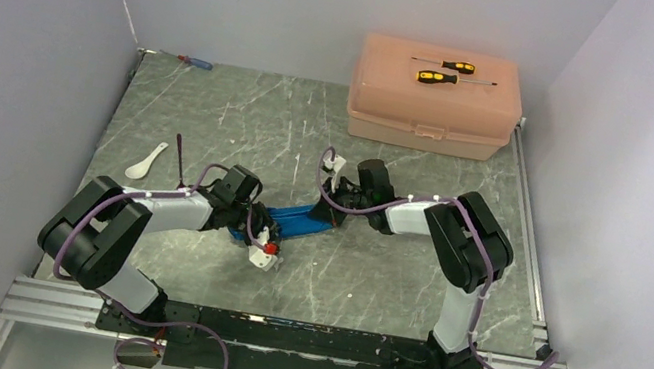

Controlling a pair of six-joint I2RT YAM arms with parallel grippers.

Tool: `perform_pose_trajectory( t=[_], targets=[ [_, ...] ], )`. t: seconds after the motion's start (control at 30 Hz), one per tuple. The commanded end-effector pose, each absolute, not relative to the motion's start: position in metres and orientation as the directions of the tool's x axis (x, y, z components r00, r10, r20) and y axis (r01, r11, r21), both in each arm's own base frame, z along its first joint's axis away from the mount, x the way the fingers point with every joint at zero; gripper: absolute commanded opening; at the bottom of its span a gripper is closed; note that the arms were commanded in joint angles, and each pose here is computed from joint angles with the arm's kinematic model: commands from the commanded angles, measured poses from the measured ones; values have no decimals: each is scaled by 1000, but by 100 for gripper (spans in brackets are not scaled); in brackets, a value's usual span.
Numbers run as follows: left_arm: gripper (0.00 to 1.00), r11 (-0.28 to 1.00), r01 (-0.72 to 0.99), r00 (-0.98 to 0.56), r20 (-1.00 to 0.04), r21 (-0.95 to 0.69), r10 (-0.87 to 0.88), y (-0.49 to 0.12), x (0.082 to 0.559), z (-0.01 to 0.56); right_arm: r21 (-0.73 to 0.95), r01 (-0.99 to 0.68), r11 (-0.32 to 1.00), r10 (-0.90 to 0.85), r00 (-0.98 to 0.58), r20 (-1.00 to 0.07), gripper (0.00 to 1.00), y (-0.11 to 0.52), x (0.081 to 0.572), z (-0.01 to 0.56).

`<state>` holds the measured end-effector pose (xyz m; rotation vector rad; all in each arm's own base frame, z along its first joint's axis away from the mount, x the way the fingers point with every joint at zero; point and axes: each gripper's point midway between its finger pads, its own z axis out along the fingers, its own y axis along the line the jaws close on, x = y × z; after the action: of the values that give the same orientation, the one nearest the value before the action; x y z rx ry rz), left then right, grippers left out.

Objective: Fold the napkin into a case and place the utensils inside
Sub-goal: Grasp the top corner of the smaller rectangle folded napkin from the folded napkin.

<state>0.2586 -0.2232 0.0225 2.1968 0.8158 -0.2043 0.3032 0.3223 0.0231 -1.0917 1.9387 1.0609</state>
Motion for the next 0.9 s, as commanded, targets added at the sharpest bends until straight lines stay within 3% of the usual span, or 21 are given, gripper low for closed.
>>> perform_pose_trajectory(
  t=[0.0, 0.27, 0.57, 0.87],
  targets=[
    [3, -547, 684, 729, -433, 483, 530, -205, 228, -5, 290, -854, 433, -347, -454, -820, 0, 310, 318, 16],
    [3, -544, 687, 726, -427, 482, 538, -203, 228, -6, 232, -868, 438, -126, -314, -941, 13, 318, 312, 113],
    [3, -538, 695, 718, -423, 478, 552, -202, 230, -4, 297, -876, 380, -84, -352, -932, 4, 346, 261, 93],
    [3, -536, 693, 720, -413, 482, 559, -201, 231, -2, 403, -822, 403, -69, -467, -882, 0, 374, 277, 67]
  ],
)
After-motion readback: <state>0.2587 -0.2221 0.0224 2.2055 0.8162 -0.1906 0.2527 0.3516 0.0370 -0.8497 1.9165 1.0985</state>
